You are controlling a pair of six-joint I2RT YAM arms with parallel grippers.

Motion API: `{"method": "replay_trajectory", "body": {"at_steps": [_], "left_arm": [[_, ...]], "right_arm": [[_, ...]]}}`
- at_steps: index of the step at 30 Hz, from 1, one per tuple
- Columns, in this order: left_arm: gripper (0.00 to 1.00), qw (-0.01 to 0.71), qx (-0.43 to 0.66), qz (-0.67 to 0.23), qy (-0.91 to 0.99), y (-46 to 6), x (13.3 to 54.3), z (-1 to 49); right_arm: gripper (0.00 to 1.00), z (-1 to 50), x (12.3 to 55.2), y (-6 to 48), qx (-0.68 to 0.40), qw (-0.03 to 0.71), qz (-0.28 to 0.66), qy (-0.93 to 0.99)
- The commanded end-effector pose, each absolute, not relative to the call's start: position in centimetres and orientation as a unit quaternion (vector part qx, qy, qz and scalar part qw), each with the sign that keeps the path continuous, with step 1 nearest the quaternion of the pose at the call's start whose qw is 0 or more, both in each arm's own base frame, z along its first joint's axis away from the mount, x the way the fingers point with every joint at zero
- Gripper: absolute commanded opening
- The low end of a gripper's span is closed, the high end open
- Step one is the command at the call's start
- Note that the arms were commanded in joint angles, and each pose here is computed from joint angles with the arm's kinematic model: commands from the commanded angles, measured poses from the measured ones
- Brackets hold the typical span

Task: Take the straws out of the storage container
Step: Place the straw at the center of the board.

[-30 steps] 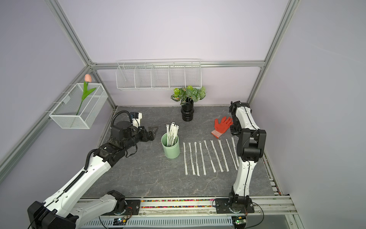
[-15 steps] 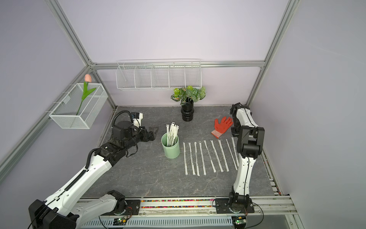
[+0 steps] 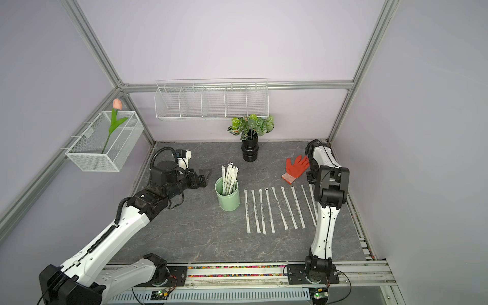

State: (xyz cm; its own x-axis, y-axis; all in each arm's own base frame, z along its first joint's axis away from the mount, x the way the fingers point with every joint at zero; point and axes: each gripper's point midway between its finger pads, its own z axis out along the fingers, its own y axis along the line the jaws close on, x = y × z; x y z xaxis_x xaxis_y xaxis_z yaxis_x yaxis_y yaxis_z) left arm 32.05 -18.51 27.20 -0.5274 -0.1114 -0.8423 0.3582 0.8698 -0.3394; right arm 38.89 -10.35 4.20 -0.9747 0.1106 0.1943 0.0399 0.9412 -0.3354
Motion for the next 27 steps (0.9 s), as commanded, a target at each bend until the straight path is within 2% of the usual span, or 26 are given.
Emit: {"method": "replay_trajectory", "body": {"at_steps": [1, 19, 23, 27], "left_arm": [[1.0, 0.482, 0.083, -0.247, 0.837, -18.9, 32.1, 27.7], [1.0, 0.48, 0.083, -0.246, 0.838, -18.9, 32.2, 27.6], [1.0, 0.48, 0.083, -0.247, 0.838, -18.9, 32.2, 27.6], [1.0, 0.48, 0.082, -0.252, 0.836, -19.0, 32.1, 27.8]], "right_arm": [[0.1, 3.5, 39.3, -10.2, -0.042, 0.107, 0.156, -0.981], [0.18, 3.2, 39.6, -10.3, -0.039, 0.107, 0.156, -0.981], [0.18, 4.5, 39.8, -10.0, -0.046, 0.092, 0.151, -0.983], [0.19, 8.2, 40.1, -8.9, -0.045, 0.048, 0.146, -0.987]]}}
